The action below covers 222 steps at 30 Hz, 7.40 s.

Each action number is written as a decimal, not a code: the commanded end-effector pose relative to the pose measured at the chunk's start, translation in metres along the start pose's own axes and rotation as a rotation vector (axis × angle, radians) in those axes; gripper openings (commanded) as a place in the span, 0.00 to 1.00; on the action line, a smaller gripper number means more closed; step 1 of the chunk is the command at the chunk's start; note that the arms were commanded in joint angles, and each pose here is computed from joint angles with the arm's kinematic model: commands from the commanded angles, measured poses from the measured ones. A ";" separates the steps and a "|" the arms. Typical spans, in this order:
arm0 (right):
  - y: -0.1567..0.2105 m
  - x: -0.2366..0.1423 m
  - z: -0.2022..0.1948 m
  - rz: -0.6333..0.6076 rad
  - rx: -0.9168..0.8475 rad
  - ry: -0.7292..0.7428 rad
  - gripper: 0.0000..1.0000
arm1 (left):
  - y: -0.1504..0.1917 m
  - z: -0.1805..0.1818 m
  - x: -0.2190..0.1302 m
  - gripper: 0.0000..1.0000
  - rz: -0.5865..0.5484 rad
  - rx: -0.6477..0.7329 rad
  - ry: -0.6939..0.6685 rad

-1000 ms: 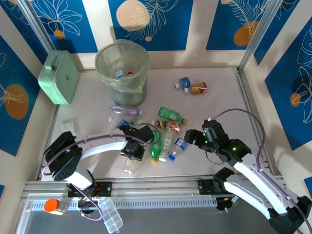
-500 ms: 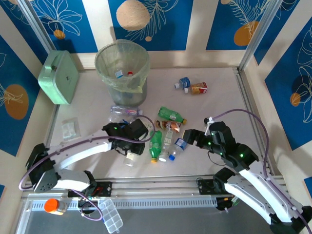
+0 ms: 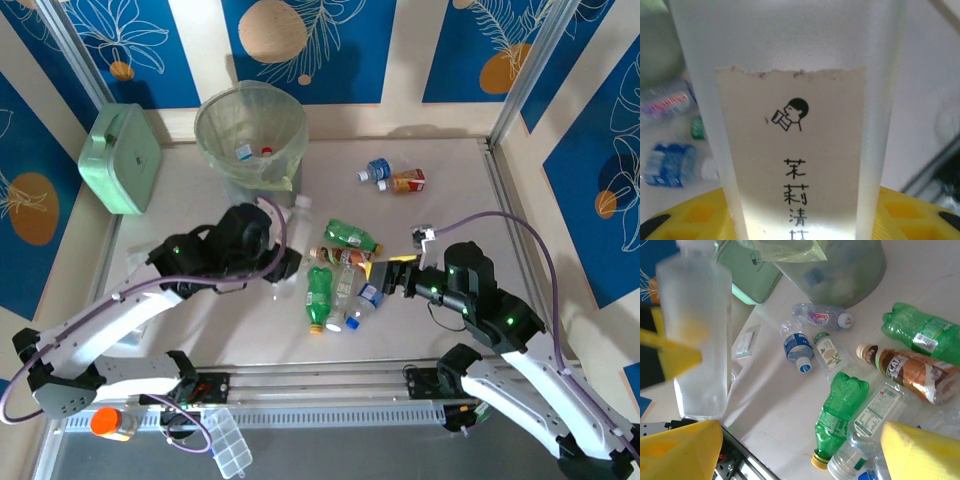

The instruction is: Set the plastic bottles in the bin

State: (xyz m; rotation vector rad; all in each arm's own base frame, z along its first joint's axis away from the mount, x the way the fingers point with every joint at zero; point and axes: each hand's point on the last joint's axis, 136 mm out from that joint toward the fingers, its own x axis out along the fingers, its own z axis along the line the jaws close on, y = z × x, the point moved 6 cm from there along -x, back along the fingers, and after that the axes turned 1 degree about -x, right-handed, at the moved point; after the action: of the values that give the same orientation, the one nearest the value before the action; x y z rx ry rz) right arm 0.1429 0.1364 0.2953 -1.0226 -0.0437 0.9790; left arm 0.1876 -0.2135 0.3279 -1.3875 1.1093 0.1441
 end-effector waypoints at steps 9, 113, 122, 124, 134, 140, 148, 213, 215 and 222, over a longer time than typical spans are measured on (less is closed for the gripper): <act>-0.029 0.005 0.009 -0.051 -0.089 0.063 0.83 | -0.139 0.071 -0.013 0.45 -0.286 -0.259 -0.072; 0.076 0.083 -0.114 0.416 0.601 0.604 0.80 | 0.080 0.039 0.036 0.85 -0.063 -0.292 0.152; 0.085 0.103 -0.125 0.442 0.628 0.623 0.79 | 0.088 0.043 0.030 0.85 -0.065 -0.290 0.125; 0.088 0.108 -0.127 0.464 0.630 0.629 0.79 | 0.088 0.043 0.031 0.85 -0.061 -0.291 0.126; 0.100 0.119 -0.141 0.495 0.644 0.665 0.71 | 0.088 0.040 0.031 0.85 -0.045 -0.284 0.142; 0.100 0.118 -0.145 0.495 0.645 0.673 0.64 | 0.088 0.040 0.033 0.85 -0.019 -0.277 0.133; 0.097 0.112 -0.145 0.486 0.620 0.673 0.58 | 0.089 0.038 0.037 0.85 -0.004 -0.272 0.146; -0.032 0.032 0.025 0.008 0.275 -0.243 0.70 | 0.000 -0.085 0.049 0.58 -0.027 -0.267 1.003; -0.033 0.030 0.025 0.002 0.266 -0.232 0.86 | 0.000 -0.084 0.049 0.57 -0.026 -0.263 0.990; -0.042 0.011 0.025 -0.058 0.209 -0.164 0.97 | -0.001 -0.071 0.047 0.53 -0.078 -0.252 0.883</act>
State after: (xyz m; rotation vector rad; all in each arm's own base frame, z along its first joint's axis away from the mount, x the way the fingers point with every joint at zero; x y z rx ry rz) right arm 0.1723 0.1641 0.3188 -0.6876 -0.0695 1.0441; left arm 0.1735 -0.3037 0.2929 -1.7771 1.8917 -0.3863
